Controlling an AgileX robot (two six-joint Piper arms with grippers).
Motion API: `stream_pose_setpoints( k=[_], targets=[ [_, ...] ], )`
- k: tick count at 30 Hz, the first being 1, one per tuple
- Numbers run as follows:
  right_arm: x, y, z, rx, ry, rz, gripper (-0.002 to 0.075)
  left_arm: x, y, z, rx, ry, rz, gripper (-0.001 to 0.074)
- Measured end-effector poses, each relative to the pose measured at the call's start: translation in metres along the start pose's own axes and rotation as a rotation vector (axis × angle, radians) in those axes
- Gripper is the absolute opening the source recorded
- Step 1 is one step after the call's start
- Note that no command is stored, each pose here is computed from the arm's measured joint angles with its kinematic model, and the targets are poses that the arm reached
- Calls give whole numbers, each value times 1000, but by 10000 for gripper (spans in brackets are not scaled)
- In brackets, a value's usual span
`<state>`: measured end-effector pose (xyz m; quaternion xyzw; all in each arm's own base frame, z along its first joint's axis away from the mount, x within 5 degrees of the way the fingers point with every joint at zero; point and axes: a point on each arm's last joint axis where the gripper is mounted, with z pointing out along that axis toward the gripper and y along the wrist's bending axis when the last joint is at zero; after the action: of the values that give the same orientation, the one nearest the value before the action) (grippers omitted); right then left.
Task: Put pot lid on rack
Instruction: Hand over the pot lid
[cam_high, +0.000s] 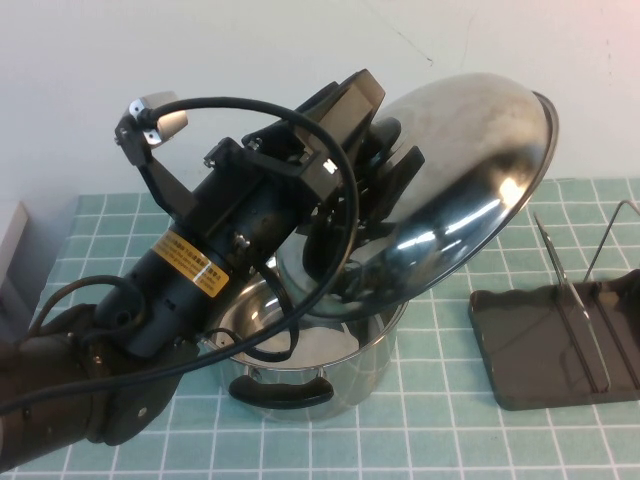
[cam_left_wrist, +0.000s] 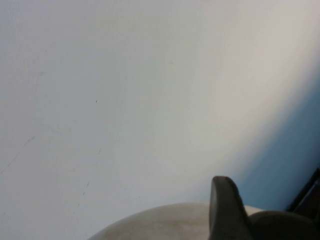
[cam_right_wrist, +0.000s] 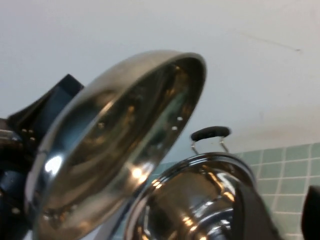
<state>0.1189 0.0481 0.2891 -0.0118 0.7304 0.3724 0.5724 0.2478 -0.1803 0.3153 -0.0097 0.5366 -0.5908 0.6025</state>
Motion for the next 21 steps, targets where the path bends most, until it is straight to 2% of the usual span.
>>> stream_pose_setpoints(
  k=[3, 7, 14, 21],
  targets=[
    [-22, 3, 24, -90, 71, 49, 296, 0, 0, 0, 0, 0, 0, 323],
    [-46, 6, 51, -219, 143, 117, 360, 0, 0, 0, 1, -1, 0, 323],
    [-72, 2, 83, -336, 231, 273, 376, 0, 0, 0, 1, -1, 7, 323],
    [-78, 8, 85, -387, 261, 333, 377, 0, 0, 0, 1, -1, 36, 323]
  ],
)
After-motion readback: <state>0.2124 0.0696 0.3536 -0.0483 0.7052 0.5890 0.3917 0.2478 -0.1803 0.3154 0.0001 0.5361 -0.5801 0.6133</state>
